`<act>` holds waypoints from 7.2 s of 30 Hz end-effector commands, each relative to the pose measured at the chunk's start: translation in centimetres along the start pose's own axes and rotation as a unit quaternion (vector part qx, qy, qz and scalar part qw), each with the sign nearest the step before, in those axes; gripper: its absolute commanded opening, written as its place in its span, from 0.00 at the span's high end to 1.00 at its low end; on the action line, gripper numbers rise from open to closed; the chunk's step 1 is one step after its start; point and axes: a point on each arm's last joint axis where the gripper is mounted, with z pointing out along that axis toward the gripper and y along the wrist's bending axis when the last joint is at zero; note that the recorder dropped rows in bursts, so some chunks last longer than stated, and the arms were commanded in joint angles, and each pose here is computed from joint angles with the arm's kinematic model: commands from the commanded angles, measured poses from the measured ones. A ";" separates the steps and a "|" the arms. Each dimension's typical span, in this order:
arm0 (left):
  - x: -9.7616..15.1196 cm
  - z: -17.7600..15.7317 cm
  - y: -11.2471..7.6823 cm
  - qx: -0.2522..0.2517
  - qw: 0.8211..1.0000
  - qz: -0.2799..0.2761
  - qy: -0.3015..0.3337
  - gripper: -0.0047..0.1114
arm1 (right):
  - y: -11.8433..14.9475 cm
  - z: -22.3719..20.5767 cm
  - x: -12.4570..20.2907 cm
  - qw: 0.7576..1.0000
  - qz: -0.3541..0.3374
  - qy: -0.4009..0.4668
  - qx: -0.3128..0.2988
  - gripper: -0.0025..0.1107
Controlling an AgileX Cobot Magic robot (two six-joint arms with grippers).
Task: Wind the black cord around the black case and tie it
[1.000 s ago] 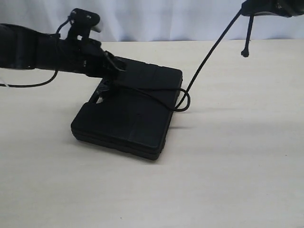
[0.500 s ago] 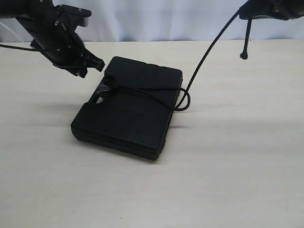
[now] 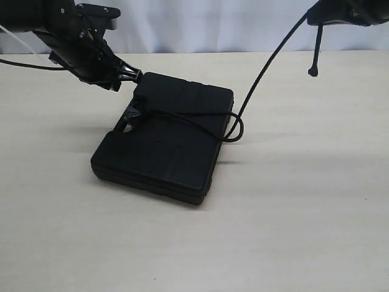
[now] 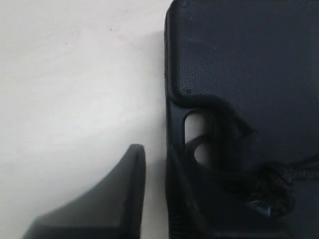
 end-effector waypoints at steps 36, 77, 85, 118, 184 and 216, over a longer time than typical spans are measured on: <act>5.9 3.7 7.1 -0.022 0.977 -0.160 0.140 0.96 | -11.4 -3.8 3.9 0.972 0.060 0.000 0.229 0.94; 5.3 3.9 7.4 -0.023 0.983 -0.150 0.100 0.68 | -19.9 1.4 10.3 0.927 0.099 0.098 0.347 0.94; 5.2 3.9 7.1 -0.019 0.983 -0.153 0.101 0.67 | -19.9 1.4 10.2 0.927 0.100 0.096 0.348 0.94; 1.7 -11.4 3.5 -0.001 0.993 -0.070 0.095 0.96 | -7.9 0.3 4.6 0.953 0.043 0.180 0.240 0.94; 19.2 -23.5 -2.0 0.034 0.827 0.050 -0.558 0.96 | 1.0 -9.7 27.5 0.874 0.014 -0.425 0.236 0.94; 19.3 -23.5 -2.0 0.035 0.831 0.049 -0.554 0.96 | 2.0 -9.4 29.8 0.904 -0.079 -0.351 0.232 0.94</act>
